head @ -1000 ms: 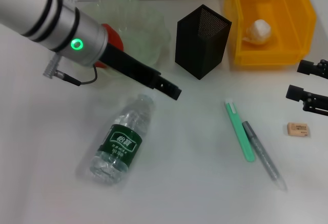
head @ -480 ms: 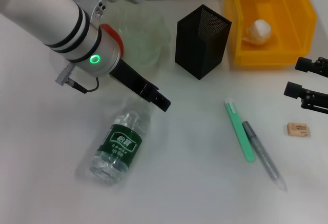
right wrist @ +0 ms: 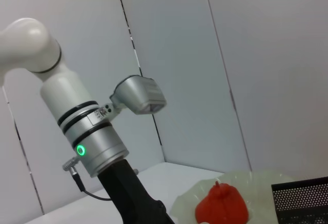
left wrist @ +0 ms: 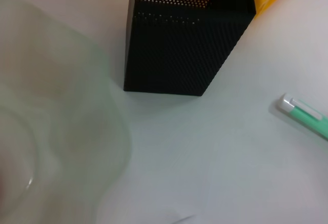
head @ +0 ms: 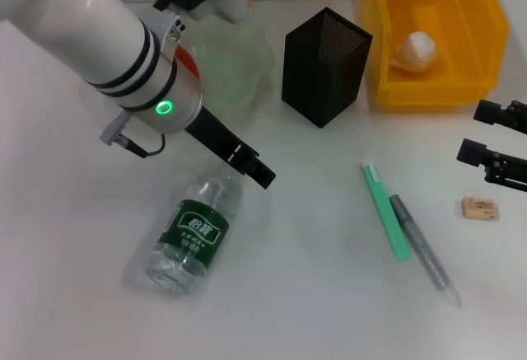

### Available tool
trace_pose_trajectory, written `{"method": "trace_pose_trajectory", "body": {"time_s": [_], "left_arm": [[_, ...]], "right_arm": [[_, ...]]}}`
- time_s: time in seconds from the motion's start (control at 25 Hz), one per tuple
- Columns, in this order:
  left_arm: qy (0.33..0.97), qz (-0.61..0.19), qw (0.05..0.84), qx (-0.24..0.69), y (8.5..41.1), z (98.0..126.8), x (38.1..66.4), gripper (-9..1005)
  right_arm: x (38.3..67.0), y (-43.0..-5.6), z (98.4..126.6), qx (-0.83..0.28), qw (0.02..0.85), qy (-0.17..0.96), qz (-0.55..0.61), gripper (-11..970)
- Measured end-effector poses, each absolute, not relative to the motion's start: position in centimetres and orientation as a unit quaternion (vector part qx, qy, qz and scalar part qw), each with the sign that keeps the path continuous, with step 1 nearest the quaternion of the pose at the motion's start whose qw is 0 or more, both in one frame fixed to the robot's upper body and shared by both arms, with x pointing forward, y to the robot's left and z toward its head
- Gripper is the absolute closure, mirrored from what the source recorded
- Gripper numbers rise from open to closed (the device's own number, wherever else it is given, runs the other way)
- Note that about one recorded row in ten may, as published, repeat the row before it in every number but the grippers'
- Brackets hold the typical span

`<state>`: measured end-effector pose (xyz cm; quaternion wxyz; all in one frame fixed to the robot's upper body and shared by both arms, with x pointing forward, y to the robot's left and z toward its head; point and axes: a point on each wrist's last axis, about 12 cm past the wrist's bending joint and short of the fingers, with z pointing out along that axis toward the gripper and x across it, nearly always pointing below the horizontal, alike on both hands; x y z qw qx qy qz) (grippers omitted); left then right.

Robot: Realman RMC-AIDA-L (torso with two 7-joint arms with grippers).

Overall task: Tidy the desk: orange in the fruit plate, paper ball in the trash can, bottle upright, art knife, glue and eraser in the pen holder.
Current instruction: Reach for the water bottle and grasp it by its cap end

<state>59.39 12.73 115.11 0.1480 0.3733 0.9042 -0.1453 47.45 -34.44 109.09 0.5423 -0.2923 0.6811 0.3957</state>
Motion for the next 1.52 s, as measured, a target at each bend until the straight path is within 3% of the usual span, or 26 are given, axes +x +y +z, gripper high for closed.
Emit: {"method": "trace_pose_trajectory", "body": {"time_s": [1.52], "left_arm": [[0.892,-0.099,0.170,0.407,11.4,113.8,59.1,306]], "right_arm": [[46.6,-34.5,108.3,-0.277,0.543,0.683,0.402,191]]}}
